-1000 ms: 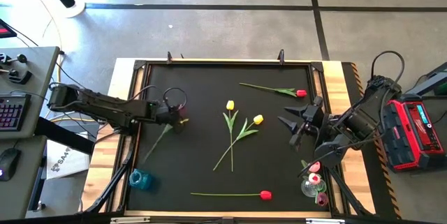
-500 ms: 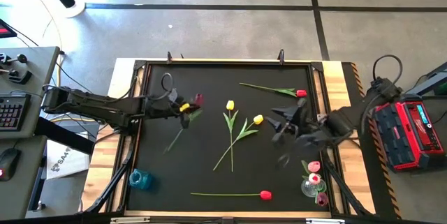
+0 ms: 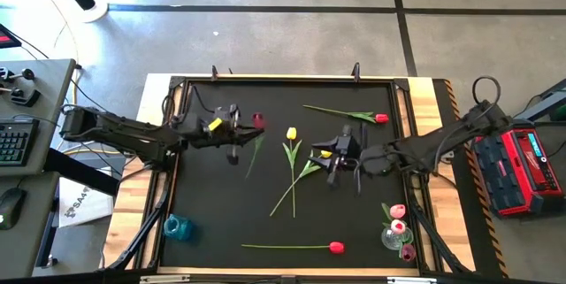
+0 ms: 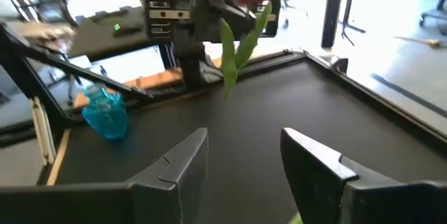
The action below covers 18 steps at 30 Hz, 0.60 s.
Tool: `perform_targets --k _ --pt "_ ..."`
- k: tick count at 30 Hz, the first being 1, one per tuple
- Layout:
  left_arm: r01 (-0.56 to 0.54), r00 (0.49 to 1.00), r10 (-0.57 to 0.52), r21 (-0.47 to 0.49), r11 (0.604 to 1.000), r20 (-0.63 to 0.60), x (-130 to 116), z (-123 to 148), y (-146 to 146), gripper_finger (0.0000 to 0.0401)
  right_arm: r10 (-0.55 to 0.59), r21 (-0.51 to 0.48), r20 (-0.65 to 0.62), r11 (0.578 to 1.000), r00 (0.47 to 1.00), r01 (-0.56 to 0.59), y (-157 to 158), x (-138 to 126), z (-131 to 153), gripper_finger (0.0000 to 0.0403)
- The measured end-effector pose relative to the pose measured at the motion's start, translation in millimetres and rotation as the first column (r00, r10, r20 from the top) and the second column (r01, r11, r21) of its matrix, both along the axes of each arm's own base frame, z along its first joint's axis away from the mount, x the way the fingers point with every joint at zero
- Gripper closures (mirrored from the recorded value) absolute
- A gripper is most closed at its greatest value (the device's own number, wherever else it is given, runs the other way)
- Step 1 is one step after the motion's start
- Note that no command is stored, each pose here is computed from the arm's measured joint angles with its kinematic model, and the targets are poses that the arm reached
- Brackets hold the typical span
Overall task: Sort flowers into vase by color
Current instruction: Put the dark pink flower into the transparent vase
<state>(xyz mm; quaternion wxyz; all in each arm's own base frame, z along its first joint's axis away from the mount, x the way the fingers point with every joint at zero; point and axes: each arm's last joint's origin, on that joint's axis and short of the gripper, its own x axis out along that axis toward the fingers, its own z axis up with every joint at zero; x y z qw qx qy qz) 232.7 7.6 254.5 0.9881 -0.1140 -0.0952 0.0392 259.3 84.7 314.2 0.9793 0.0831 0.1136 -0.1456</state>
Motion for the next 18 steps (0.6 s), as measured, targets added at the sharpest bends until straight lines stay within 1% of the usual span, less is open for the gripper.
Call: perform_targets --k 4,8,14,18 --pt "0.067 0.991 -0.073 0.053 0.996 0.110 6 3 -2 0.0401 0.051 -0.016 0.069 0.999 0.996 -0.050 -6 4 -9 0.0233" --pt "0.079 0.977 -0.102 0.131 0.988 0.187 13 1 -3 0.0401 0.110 -0.023 0.100 0.994 0.989 -0.109 -12 10 -12 0.0233" --pt "0.115 0.960 -0.164 0.212 0.970 0.229 42 6 -5 0.0401 0.139 -0.075 0.084 0.988 0.987 -0.133 -18 30 -26 0.0233" --pt "0.152 0.954 -0.209 0.255 0.955 0.214 63 6 -9 0.0401 0.129 -0.099 0.044 0.987 0.991 -0.124 -19 41 -40 0.0233"
